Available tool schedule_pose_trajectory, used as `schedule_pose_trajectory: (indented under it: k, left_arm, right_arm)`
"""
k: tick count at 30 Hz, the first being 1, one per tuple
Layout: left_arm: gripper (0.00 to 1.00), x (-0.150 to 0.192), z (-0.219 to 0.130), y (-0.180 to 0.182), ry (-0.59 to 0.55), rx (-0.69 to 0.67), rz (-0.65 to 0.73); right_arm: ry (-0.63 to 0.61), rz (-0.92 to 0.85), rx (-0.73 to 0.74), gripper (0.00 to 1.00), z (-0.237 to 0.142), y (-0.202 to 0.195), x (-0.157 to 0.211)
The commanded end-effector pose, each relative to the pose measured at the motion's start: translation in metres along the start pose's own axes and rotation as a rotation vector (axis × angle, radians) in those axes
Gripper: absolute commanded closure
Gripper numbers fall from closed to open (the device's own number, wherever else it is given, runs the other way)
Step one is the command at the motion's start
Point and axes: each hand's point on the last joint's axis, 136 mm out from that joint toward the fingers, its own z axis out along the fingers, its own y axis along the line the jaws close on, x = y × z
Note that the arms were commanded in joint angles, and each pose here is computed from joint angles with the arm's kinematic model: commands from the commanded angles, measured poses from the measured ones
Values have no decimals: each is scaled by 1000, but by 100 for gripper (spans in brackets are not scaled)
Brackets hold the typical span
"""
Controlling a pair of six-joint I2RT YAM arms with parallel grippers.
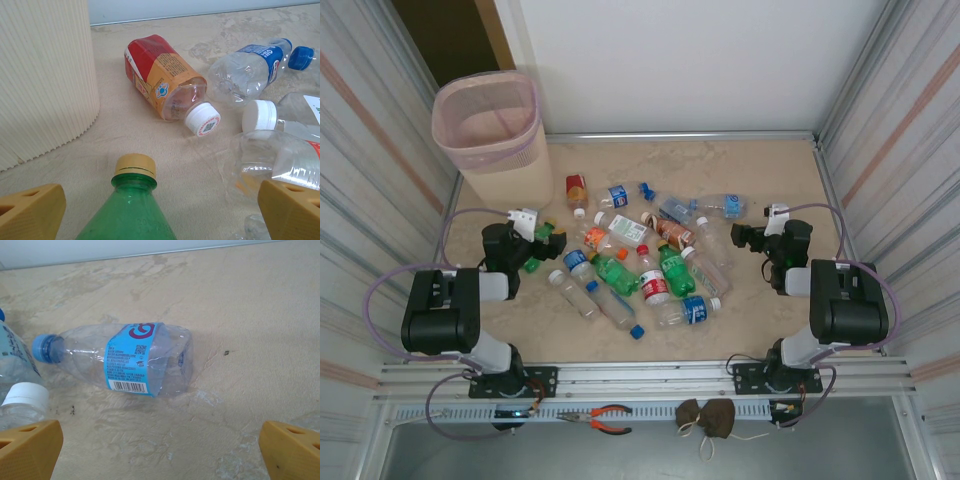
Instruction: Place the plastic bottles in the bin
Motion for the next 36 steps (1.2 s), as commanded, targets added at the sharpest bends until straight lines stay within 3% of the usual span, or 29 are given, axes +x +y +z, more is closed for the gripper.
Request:
schedule_pose_trajectory:
  k: [1, 12, 19, 27, 36]
  left_arm:
    - [1, -7, -2, -1, -29, 13, 27]
    - [1, -8, -4, -2, -37, 12, 35]
    - [1, -20, -12, 11, -44, -77, 0]
    - [2, -18, -25, 30, 173, -234, -76]
    - [12, -15, -35, 18, 483, -203, -162]
  right_arm:
    - [-12, -7, -15, 1, -1, 0, -1]
    - [-21, -3, 26, 1, -7, -3, -10]
    - [-14, 20, 58, 1, -16, -5, -22]
    - [53, 26, 119, 1, -24, -4, -33]
    - [156, 46, 79, 1, -32, 26, -47]
